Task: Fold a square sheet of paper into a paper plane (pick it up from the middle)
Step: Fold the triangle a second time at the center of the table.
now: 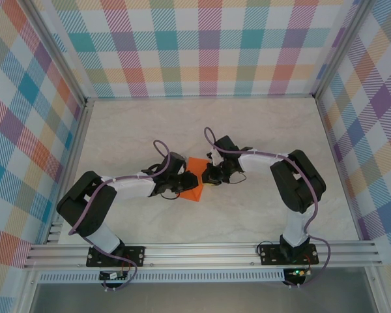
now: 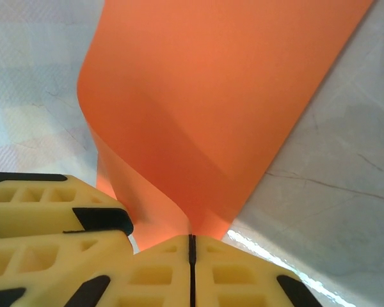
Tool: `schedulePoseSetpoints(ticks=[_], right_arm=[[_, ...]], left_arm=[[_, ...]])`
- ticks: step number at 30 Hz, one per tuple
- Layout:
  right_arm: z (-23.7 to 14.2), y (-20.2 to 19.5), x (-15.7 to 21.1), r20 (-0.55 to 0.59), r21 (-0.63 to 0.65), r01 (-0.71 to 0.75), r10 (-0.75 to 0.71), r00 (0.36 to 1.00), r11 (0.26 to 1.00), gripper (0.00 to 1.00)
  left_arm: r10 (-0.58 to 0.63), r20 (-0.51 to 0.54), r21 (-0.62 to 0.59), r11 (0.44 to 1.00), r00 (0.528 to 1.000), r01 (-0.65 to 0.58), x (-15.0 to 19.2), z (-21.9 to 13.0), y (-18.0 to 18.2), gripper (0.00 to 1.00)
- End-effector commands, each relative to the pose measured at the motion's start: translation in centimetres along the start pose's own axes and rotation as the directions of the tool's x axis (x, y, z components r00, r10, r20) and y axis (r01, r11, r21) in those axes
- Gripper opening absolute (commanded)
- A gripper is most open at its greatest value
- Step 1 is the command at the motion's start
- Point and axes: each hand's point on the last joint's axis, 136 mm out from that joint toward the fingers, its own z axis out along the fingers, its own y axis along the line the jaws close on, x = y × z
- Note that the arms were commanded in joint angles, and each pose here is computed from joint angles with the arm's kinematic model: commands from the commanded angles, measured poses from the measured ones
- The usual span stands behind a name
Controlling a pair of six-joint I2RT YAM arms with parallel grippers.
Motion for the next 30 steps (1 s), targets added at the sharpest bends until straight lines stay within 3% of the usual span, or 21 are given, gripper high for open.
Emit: schedulePoseSetpoints(ticks=[1, 5, 11, 19, 30], right_arm=[[-0.1, 0.2, -0.8, 0.02, 0.012, 0.043, -0.043, 0.999, 0.999, 0.06], [0.0, 0.0, -1.0, 0.022, 0.024, 0.062, -0.062, 0.998, 0.998, 0.05], [0.2, -0.3, -1.2, 0.017, 0.041, 0.071, -0.072, 0.997, 0.997, 0.04], [0.5, -0.5, -1.4, 0.011, 0.054, 0.072, -0.073, 0.997, 0.996, 0.04], [0.6, -0.9, -1.9, 0.017, 0.081, 0.07, -0.072, 0.997, 0.994, 0.04]], left_arm=[[-0.002, 0.021, -0.03, 1.0, 1.0, 0.003, -0.2, -1.2, 0.5, 0.27], [-0.005, 0.035, -0.055, 0.998, 0.999, 0.006, 0.0, -2.1, 1.1, 0.36], [-0.023, 0.019, -0.042, 0.999, 1.0, 0.023, 0.5, -1.8, 1.2, 0.36], [-0.017, 0.027, 0.056, 0.998, 1.0, 0.015, -0.1, -1.6, -0.9, 0.27], [-0.033, -0.022, 0.062, 0.998, 0.999, 0.035, 0.7, 0.2, -0.4, 0.22]])
